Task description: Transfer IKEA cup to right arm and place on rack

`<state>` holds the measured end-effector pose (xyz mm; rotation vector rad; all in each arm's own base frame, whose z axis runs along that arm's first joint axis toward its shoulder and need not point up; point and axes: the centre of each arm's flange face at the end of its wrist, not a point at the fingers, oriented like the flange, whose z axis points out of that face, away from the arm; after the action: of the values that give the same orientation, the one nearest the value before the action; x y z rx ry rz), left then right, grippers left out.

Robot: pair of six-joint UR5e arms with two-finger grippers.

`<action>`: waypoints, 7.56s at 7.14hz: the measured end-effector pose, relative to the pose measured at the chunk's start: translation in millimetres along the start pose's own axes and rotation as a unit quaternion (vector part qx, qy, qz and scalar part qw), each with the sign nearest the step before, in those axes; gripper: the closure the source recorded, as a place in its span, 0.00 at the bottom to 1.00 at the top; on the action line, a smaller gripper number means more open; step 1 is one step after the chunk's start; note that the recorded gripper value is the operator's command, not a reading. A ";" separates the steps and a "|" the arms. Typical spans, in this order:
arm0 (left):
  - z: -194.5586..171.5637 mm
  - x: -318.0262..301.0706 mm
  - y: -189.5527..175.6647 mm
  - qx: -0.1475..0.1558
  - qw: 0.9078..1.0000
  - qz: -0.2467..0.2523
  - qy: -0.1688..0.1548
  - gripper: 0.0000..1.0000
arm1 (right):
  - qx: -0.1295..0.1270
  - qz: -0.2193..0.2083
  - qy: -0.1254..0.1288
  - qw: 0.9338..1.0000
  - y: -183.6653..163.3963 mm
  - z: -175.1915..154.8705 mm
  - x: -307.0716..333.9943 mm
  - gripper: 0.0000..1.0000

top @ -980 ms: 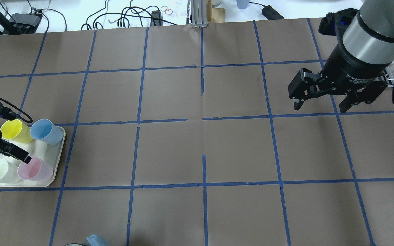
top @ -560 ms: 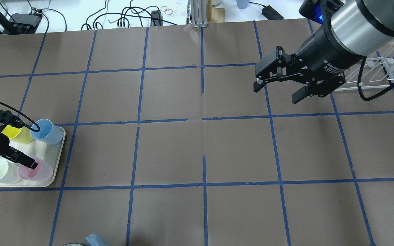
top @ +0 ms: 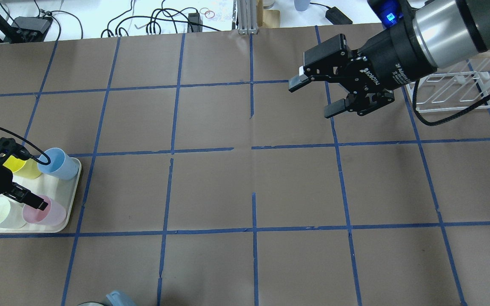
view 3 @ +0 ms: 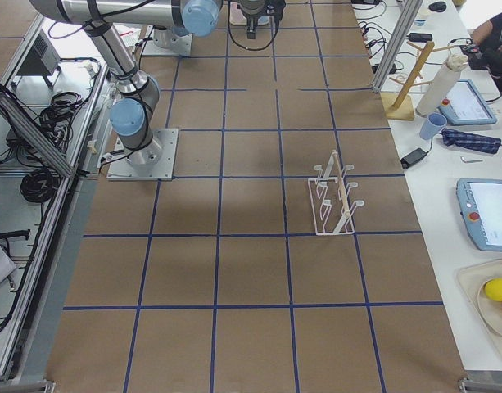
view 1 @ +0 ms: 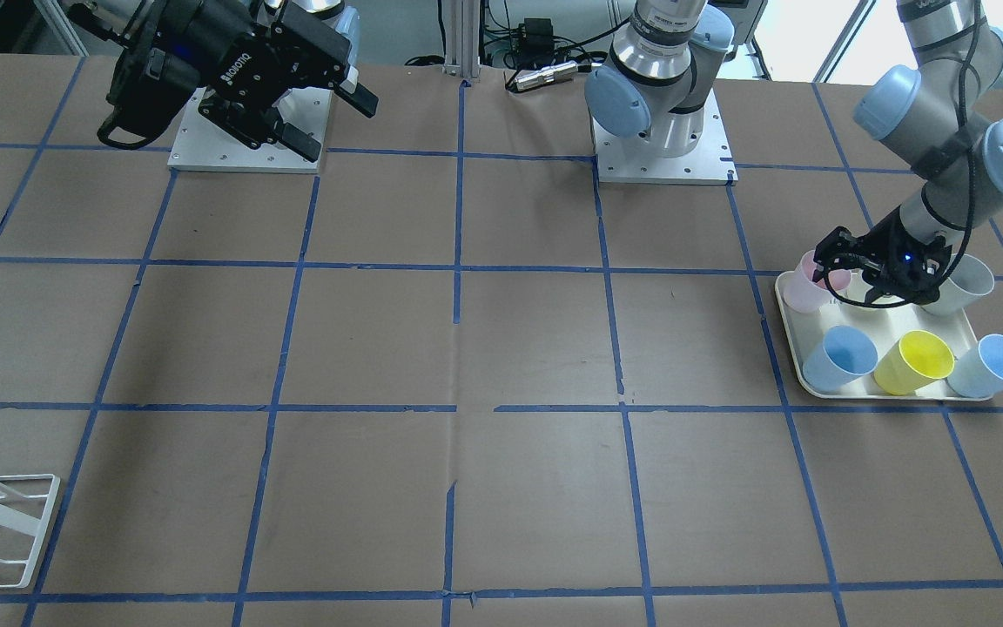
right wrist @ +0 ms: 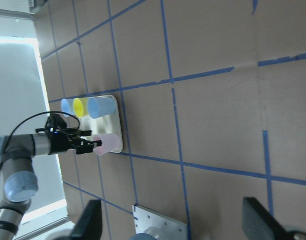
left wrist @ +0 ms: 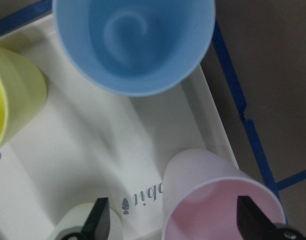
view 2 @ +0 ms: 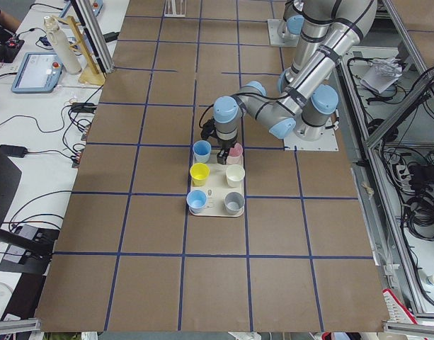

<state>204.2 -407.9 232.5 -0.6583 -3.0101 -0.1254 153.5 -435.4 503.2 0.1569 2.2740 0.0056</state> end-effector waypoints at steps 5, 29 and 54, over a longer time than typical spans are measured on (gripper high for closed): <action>0.5 1.0 0.5 0.001 1.000 0.004 0.002 1.00 | -0.001 0.019 -0.221 0.975 -2.1 24.1 20.5 0.00; -175.2 343.4 -178.9 0.275 0.702 -0.123 0.646 1.00 | 0.015 0.067 -0.378 0.923 7.2 44.5 33.9 0.00; -179.0 304.5 -196.9 0.095 0.921 -0.152 0.346 0.00 | 0.054 0.073 0.009 0.996 -23.8 -88.8 82.4 0.83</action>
<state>-147.5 -476.5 419.9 -0.0793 -2.3633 -0.0599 30.6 -445.2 497.3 0.3809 2.2769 -0.0391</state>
